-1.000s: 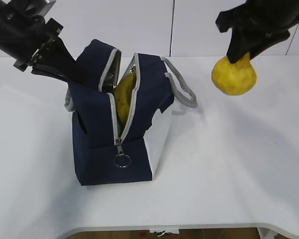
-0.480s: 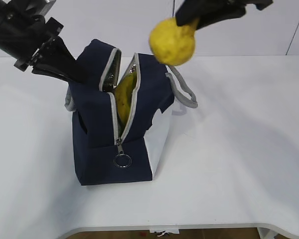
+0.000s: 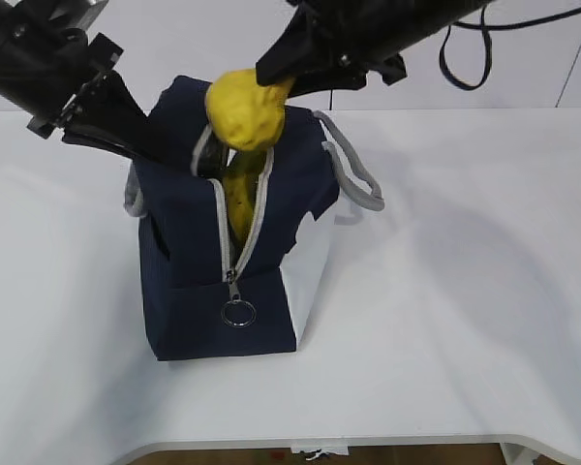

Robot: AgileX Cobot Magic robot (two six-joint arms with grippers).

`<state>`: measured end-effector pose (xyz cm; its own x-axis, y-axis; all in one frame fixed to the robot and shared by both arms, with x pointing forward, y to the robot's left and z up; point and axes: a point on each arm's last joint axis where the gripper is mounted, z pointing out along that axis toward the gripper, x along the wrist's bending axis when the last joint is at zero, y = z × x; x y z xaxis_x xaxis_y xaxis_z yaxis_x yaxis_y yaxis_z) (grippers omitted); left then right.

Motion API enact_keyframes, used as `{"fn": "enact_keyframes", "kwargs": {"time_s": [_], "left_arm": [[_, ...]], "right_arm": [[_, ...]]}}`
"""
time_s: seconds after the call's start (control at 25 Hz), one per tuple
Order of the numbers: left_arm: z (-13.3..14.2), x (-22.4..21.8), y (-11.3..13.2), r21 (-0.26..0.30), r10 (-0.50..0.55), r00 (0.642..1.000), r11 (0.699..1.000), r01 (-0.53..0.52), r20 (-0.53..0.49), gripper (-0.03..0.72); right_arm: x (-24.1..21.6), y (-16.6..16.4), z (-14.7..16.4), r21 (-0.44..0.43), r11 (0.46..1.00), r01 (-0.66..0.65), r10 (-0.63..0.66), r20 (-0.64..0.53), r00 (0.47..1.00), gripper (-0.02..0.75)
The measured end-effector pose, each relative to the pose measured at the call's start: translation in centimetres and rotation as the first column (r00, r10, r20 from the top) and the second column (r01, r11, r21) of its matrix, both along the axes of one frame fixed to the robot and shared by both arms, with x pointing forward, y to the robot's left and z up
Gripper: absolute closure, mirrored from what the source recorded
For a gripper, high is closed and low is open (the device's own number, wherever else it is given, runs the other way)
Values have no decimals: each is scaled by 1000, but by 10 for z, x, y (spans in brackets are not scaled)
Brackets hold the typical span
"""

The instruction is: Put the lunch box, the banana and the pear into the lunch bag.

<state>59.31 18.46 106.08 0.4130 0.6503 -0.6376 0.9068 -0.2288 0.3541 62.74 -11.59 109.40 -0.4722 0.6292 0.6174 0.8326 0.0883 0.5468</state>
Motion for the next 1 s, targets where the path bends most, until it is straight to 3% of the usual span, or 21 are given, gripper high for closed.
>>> {"fn": "enact_keyframes", "kwargs": {"time_s": [0.32,0.6,0.76,1.0], "left_arm": [[0,0,0,0,0,1000,1000,0,0,676],[0,0,0,-2,0,1000,1000,0,0,676],[0,0,0,-2,0,1000,1000,0,0,676],[0,0,0,-2,0,1000,1000,0,0,676]], "right_arm": [[9,7,-31,-22,999,-28,26,-74,997,476],[1,18,-17,-29,992,-122,120,-62,991,183],[4,9,-2,-168,979,-113,109,-28,994,164],[8,-10,4,-405,913,-37,24,-37,999,163]]}}
